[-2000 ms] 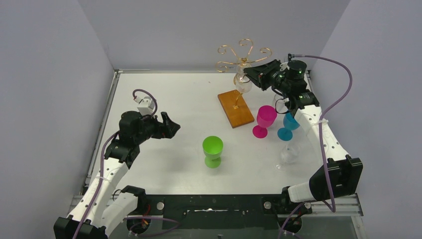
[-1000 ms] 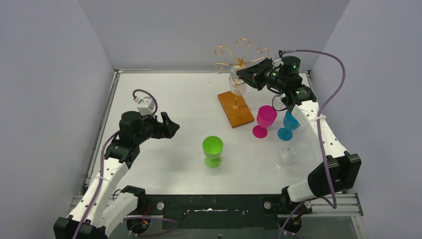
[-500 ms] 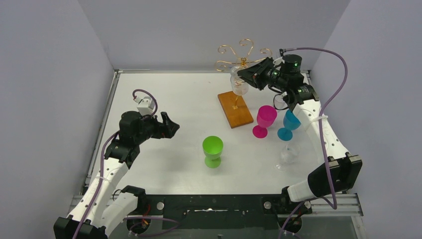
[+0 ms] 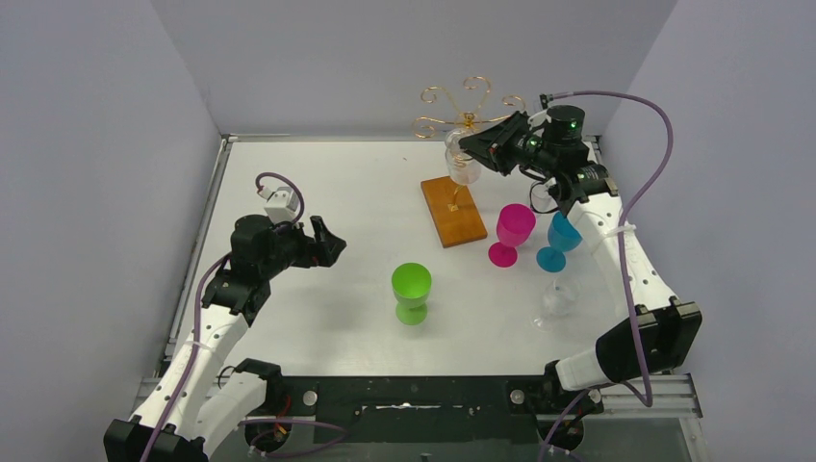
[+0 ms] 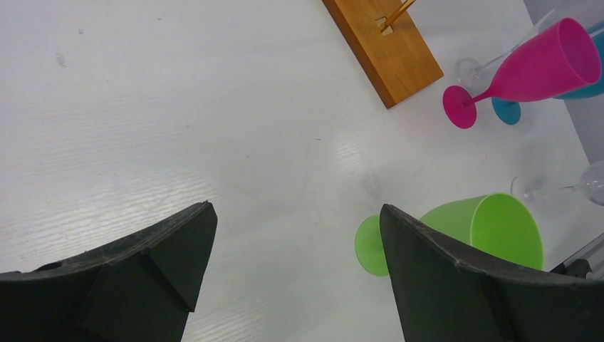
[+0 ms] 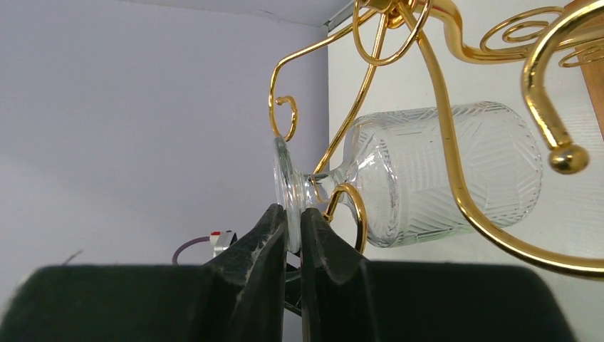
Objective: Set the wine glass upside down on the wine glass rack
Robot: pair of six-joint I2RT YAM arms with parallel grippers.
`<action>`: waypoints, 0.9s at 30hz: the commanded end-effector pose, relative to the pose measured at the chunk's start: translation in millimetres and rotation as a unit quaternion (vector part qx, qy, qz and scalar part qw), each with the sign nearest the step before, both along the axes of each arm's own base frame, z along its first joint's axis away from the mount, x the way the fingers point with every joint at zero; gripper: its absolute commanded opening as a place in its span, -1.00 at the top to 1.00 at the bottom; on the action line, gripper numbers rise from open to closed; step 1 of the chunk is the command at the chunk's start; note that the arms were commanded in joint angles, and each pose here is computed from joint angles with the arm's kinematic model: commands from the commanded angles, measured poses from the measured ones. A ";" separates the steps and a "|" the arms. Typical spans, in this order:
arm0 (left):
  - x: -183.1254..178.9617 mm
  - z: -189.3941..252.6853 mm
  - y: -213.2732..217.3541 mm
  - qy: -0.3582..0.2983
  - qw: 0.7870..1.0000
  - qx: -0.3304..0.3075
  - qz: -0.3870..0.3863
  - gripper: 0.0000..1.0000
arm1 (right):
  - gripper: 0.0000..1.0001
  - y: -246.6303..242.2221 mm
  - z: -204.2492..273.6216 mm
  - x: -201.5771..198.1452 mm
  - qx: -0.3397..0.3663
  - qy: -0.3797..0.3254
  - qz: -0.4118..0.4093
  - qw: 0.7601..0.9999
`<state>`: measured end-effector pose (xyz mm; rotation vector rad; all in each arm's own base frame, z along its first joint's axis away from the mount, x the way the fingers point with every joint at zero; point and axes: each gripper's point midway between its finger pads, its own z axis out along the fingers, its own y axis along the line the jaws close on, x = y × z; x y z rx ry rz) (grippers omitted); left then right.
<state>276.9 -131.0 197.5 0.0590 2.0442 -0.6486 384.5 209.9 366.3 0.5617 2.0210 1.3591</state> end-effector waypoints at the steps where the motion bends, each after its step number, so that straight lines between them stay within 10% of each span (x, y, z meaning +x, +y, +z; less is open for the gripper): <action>1: 2.3 4.4 0.8 -0.012 1.000 0.006 0.001 -0.72 | 1.00 -1.0 62.7 -19.9 0.033 -0.109 0.015 0.993; 27: 3.4 -5.5 4.7 0.007 1.000 0.017 0.011 -0.72 | 1.00 1.9 64.3 -34.8 0.033 -0.113 0.032 0.993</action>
